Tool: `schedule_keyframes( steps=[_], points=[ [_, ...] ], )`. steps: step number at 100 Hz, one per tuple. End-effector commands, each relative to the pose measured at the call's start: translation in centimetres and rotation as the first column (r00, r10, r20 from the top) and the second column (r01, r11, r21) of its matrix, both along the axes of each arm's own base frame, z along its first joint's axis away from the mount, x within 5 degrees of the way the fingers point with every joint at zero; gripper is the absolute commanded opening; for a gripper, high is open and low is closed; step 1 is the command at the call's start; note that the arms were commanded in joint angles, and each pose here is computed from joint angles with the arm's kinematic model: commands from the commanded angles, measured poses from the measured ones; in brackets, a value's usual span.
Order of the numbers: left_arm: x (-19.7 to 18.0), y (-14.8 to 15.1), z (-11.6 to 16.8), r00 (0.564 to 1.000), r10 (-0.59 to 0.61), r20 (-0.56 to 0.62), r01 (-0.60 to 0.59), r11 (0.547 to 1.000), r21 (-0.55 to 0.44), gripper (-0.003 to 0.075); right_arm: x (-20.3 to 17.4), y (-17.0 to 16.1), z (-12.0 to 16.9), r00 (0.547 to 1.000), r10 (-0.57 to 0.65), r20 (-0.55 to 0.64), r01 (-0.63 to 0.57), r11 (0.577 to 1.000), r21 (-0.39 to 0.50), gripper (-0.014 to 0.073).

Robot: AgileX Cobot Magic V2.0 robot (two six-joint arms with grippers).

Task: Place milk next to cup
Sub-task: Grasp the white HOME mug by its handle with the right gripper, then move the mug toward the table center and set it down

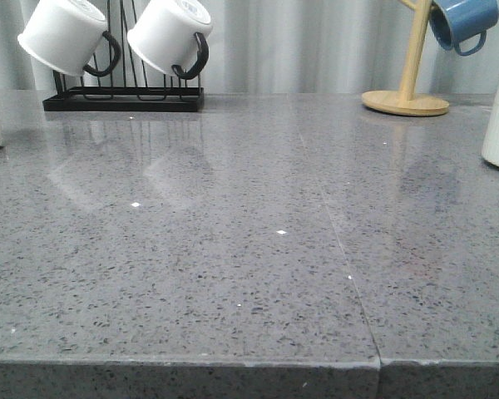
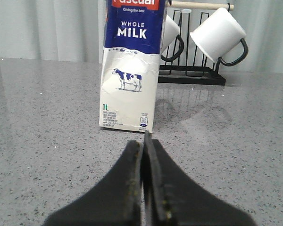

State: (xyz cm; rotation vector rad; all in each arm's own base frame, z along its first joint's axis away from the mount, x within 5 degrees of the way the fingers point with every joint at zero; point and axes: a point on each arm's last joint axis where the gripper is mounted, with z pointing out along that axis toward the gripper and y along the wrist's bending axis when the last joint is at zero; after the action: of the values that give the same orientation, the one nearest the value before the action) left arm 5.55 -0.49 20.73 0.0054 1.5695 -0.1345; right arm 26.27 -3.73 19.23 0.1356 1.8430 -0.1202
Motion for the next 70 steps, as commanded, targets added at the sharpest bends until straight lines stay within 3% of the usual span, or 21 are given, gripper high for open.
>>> schedule_keyframes(
  steps=[1,20,39,70],
  points=[
    [0.0,0.0,-1.3,0.999,0.001,0.038,-0.001,1.000,-0.007,-0.0020,0.5,0.5,3.2,0.988,0.024,0.155,-0.022,1.000,-0.015,-0.0066],
    [0.0,0.0,-1.3,0.999,0.001,0.038,-0.001,1.000,-0.007,-0.0020,1.0,3.5,4.7,0.966,0.155,0.206,-0.149,0.988,-0.044,-0.0066],
    [0.0,0.0,-1.3,0.999,0.001,0.038,-0.001,1.000,-0.007,-0.0020,2.3,7.9,5.8,0.918,0.316,0.237,-0.308,0.949,-0.071,-0.0066],
    [0.0,0.0,-1.3,0.999,0.001,0.038,-0.001,1.000,-0.007,-0.0020,5.3,13.9,4.3,0.860,0.468,0.203,-0.465,0.883,-0.065,-0.0066]
  ],
)
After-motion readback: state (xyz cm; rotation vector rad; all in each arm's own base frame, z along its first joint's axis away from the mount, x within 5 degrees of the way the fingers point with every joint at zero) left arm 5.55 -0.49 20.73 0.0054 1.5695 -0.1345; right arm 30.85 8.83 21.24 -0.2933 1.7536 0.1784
